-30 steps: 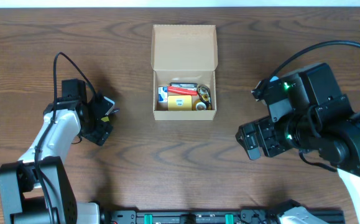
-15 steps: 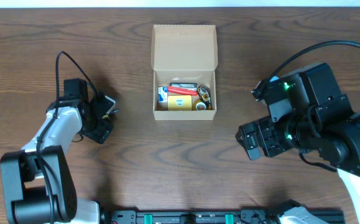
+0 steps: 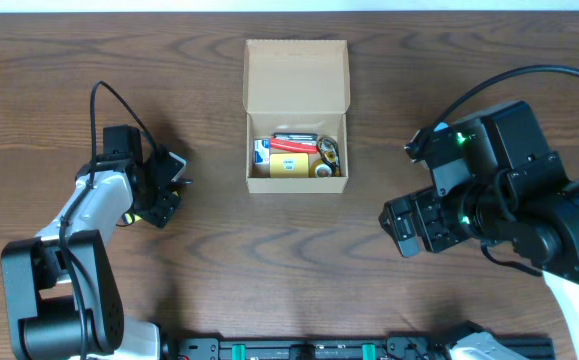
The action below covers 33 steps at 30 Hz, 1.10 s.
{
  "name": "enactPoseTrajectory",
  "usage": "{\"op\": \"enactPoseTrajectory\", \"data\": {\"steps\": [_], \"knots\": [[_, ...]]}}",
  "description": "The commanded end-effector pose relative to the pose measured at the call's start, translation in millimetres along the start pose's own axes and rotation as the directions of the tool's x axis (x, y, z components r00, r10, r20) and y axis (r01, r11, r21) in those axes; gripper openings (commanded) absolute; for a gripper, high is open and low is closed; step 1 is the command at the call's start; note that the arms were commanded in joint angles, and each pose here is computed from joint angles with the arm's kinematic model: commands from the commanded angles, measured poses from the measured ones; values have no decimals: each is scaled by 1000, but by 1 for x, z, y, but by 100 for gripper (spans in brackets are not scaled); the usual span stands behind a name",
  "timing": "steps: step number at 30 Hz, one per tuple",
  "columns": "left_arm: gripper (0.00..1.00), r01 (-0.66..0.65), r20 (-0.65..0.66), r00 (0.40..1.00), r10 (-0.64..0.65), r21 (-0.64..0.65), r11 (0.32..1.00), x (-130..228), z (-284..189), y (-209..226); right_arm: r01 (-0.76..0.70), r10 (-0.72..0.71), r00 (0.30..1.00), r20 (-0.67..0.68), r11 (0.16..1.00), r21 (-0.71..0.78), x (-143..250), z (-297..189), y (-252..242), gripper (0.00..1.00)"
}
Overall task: Pack container
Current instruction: 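Lower the left gripper onto the yellow highlighter and grasp it, then lift the yellow highlighter with the left gripper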
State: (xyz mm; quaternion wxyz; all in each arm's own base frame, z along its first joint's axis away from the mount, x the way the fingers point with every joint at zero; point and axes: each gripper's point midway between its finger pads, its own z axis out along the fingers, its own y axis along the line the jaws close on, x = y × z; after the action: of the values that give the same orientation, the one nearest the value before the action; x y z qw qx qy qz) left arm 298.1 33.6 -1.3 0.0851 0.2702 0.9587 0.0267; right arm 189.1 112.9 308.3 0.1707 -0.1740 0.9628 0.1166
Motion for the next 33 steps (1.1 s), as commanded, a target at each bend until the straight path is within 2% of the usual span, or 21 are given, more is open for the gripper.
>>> {"op": "enactPoseTrajectory", "data": {"steps": [1, 3, 8, 13, 19, 28, 33], "knots": [[67, -1, -19, 1000, 2, 13, 1000, 5, 5, -3, 7, -7, 1000, 2, 1000, 5, 0, 0, -2, 99], [61, -1, -26, 1000, 2, 17, 1000, 7, 5, -4, 7, -7, 1000, 2, 1000, 5, 0, 0, -2, 99], [57, 1, -60, 998, 2, 41, 999, 15, 4, -10, 7, -7, 1000, 2, 1000, 5, 0, 0, -2, 99], [43, 3, -103, 995, 1, 41, 999, 24, 3, -11, 7, -7, 1000, 2, 1000, 5, 0, 0, -2, 99], [36, 5, -115, 993, 1, 46, 999, 27, 3, -13, 7, -7, 1000, 2, 1000, 5, 0, 0, -2, 99], [6, 74, -98, 993, -71, 21, 997, 19, -1, -6, 7, -7, 1000, 2, 1000, 5, 0, 0, -2, 99], [6, 152, -63, 986, -153, -7, 988, 4, -11, 6, 7, -7, 1000, 2, 1000, 5, 0, 0, -2, 99]]}}
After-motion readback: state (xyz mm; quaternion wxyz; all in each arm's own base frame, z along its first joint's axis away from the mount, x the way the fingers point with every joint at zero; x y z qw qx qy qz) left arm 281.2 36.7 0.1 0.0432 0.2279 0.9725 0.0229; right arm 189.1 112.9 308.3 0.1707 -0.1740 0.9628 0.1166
